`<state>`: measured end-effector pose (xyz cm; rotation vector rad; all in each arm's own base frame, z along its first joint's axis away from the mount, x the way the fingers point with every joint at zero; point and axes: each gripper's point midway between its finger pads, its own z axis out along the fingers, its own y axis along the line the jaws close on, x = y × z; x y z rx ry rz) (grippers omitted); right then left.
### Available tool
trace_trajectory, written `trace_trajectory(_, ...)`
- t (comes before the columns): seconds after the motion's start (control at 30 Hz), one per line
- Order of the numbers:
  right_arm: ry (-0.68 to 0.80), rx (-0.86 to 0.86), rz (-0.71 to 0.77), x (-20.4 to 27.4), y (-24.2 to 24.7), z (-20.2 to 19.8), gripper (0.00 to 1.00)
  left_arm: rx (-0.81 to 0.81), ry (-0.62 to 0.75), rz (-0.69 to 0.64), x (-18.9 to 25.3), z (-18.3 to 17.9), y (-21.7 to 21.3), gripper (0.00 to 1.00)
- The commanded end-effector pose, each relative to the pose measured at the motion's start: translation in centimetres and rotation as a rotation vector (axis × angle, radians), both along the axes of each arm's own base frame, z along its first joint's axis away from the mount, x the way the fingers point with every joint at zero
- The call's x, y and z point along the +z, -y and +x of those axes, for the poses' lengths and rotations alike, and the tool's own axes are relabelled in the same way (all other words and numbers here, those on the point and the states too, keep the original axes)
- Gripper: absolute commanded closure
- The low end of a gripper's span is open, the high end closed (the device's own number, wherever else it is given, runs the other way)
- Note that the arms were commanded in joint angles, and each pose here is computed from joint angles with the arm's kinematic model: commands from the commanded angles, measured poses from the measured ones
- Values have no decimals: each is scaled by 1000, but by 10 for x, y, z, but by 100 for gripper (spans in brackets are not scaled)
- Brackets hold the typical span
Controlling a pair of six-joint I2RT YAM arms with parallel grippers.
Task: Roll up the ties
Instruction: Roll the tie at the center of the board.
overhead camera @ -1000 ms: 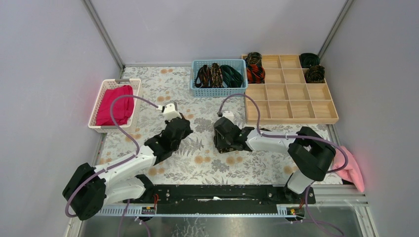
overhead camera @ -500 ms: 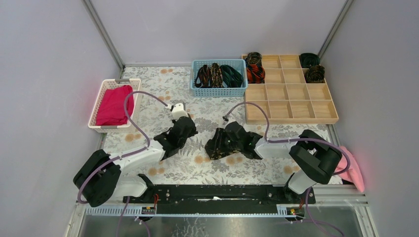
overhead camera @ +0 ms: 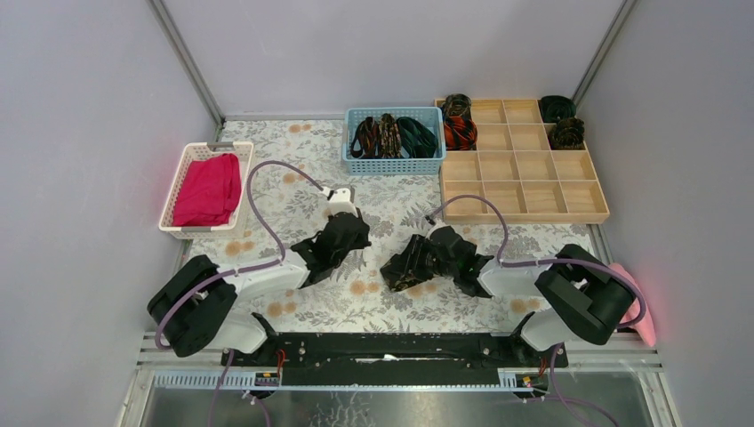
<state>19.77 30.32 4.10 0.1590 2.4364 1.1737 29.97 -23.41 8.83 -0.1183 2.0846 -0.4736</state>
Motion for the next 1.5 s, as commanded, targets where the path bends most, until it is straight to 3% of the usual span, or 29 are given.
trace_trajectory(0.0, -22, -43, -110, -18, 22, -1, 59, -102, 88, -56, 25, 2, 36, 100)
trace_trajectory(0.17, -57, -68, -111, -29, 30, 0, 57, -188, 110, -84, 35, -21, 57, 100)
trace_trajectory(0.33, -79, -97, -140, -37, 39, 4, 41, -250, 99, -132, 31, -47, 63, 100)
trace_trajectory(0.43, -72, -106, -192, -38, 47, 6, 38, -257, 100, -133, 29, -53, 63, 100)
trace_trajectory(0.83, 19, -157, -250, -5, 71, 9, 38, -305, 91, -113, 25, -49, 83, 100)
trace_trajectory(1.23, 54, -225, -303, 2, 97, 4, 25, -336, 90, -89, 24, -45, 100, 100)
trace_trajectory(1.47, 43, -265, -321, -5, 109, -1, 24, -373, 76, -58, 15, -42, 115, 100)
